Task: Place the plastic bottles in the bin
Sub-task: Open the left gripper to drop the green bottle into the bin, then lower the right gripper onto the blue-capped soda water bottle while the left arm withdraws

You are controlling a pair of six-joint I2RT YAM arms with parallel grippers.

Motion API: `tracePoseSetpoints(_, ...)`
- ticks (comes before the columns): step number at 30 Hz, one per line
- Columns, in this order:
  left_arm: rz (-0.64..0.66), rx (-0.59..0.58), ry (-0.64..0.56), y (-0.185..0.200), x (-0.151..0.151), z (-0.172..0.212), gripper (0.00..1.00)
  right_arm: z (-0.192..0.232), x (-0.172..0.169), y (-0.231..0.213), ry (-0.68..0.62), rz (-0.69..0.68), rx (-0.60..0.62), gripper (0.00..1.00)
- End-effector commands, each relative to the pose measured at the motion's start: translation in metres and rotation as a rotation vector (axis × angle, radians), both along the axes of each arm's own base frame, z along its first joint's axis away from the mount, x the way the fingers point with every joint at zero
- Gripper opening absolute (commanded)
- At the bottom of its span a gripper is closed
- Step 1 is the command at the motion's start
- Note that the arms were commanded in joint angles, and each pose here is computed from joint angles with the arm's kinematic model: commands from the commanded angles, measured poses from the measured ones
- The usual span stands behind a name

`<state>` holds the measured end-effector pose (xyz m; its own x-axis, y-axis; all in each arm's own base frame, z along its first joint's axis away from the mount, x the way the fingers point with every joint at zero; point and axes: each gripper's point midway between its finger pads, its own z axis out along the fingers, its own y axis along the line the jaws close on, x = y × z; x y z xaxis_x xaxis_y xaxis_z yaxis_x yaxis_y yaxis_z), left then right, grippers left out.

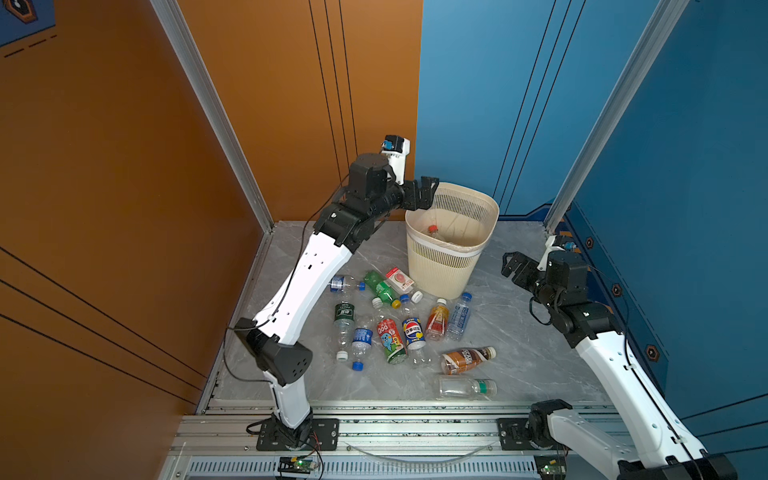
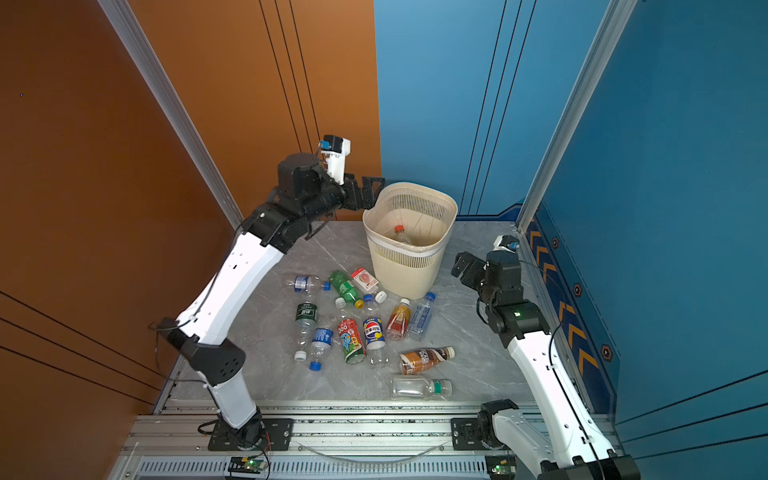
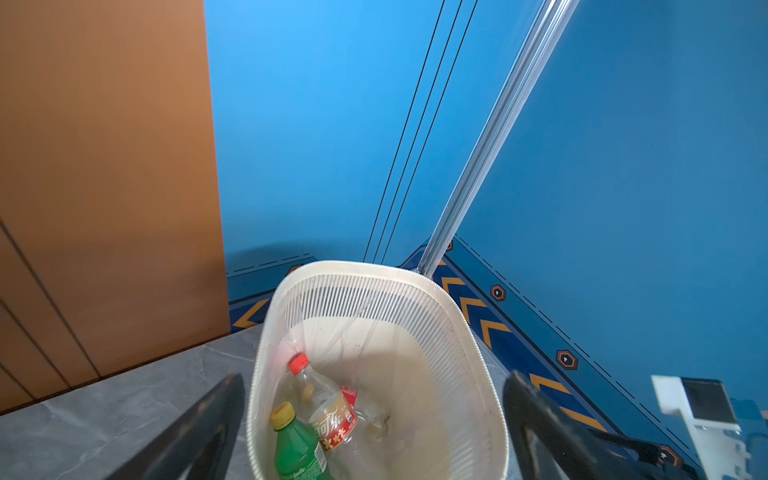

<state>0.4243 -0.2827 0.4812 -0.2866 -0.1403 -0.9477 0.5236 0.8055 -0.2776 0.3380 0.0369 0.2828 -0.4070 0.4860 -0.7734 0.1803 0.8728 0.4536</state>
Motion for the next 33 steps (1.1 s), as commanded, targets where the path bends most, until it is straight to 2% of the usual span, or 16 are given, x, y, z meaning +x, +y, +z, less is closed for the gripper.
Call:
tracePoseSetpoints(1,0.106,0.017,0.014,0.033,-0.020,-0.022,0.98,-0.015,-0.005,0.000,0.052,-0.005,0.019,1.00)
tracePoseSetpoints(4,0.207,0.013,0.096,0.072,-0.045,-0.082,0.98,-0.022,-0.006,0.001,0.070,-0.004,0.030,1.00)
tracePoseSetpoints(8,0.326,0.016,0.269,0.122,-0.074,-0.162,0.98,-0.034,-0.009,0.005,0.125,0.007,0.048,0.99)
tracePoseSetpoints(11,0.374,0.008,0.334,0.143,-0.090,-0.190,0.98,-0.046,-0.016,0.010,0.179,0.014,0.065,1.00)
tracePoseSetpoints(25,0.440,0.011,0.436,0.171,-0.104,-0.233,0.98,-0.109,-0.072,0.043,0.395,0.006,0.088,0.99)
tracePoseSetpoints(29,0.446,-0.001,0.450,0.176,-0.107,-0.239,0.98,-0.127,-0.082,0.054,0.410,0.012,0.092,1.00)
tracePoseSetpoints(33,0.460,0.002,0.471,0.182,-0.111,-0.247,0.98,-0.133,-0.077,0.066,0.399,0.019,0.081,1.00)
